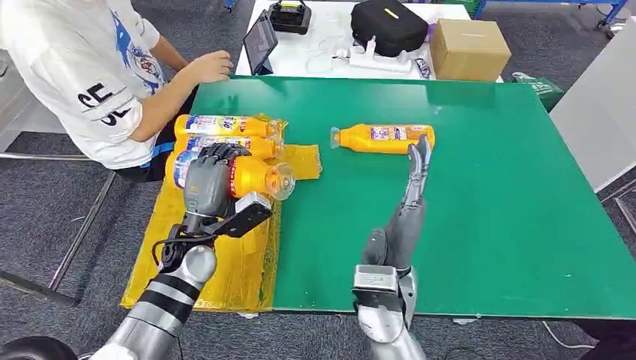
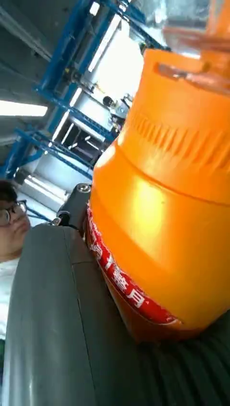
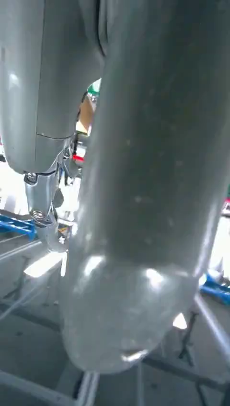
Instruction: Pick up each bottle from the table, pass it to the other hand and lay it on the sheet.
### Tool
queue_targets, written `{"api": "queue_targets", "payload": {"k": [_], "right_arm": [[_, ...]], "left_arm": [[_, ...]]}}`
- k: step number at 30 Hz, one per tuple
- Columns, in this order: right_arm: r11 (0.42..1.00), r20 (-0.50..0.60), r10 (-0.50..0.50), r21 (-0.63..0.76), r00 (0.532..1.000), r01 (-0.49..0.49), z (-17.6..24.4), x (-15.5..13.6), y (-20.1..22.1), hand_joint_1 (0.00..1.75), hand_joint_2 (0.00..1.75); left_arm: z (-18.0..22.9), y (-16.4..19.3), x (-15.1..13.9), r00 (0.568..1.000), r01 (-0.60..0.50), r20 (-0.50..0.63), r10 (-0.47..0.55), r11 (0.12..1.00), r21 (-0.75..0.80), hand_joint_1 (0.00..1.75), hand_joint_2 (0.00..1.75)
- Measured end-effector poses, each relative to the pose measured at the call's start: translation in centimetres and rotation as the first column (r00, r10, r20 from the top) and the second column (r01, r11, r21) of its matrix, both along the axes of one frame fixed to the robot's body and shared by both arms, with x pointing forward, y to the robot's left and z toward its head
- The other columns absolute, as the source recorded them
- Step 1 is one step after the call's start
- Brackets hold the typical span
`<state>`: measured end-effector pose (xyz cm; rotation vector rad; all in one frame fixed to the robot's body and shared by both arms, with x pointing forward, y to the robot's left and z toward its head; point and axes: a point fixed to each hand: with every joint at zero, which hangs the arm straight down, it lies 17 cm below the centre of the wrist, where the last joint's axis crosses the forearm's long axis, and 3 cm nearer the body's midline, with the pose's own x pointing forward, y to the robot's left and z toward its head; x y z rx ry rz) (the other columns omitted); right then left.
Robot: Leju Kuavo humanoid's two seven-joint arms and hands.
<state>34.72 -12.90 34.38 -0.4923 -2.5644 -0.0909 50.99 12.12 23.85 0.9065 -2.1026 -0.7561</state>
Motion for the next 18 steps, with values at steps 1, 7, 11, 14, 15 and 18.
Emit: {"api": "queue_targets", "payload": {"k": [1,7,11,14,15,18], "right_arm": [[1.000,0.013,-0.009,0.004,1.000,0.009,0.5,-0.2,-0.3,0.00,0.00],[0.999,0.046,-0.040,0.030,0.998,0.039,1.7,-0.6,-1.8,0.00,1.75],[0.999,0.039,-0.038,0.039,0.999,0.036,1.5,-0.4,-2.2,0.00,1.75],[0.999,0.035,-0.035,0.042,0.999,0.034,1.3,-0.4,-2.4,0.00,1.75],[0.998,0.032,-0.034,0.046,0.999,0.033,1.3,-0.3,-2.5,0.00,1.75],[0.998,0.027,-0.031,0.050,0.999,0.030,1.1,-0.2,-2.6,0.00,1.75]], "left_arm": [[-0.6,-0.2,0.3,1.000,-0.005,-0.008,0.005,0.999,0.051,1.75,1.75],[-7.0,-1.4,2.8,0.986,0.075,-0.166,-0.021,0.942,0.326,1.75,1.75],[-11.1,-0.3,3.7,0.955,0.128,-0.297,-0.010,0.916,0.380,1.75,1.75],[-13.3,0.8,3.9,0.932,0.133,-0.360,0.028,0.900,0.414,1.75,1.75],[-14.0,1.1,3.9,0.923,0.134,-0.382,0.039,0.899,0.417,1.75,1.75],[-15.7,1.5,3.6,0.901,0.147,-0.432,0.051,0.898,0.414,1.75,1.75]]}}
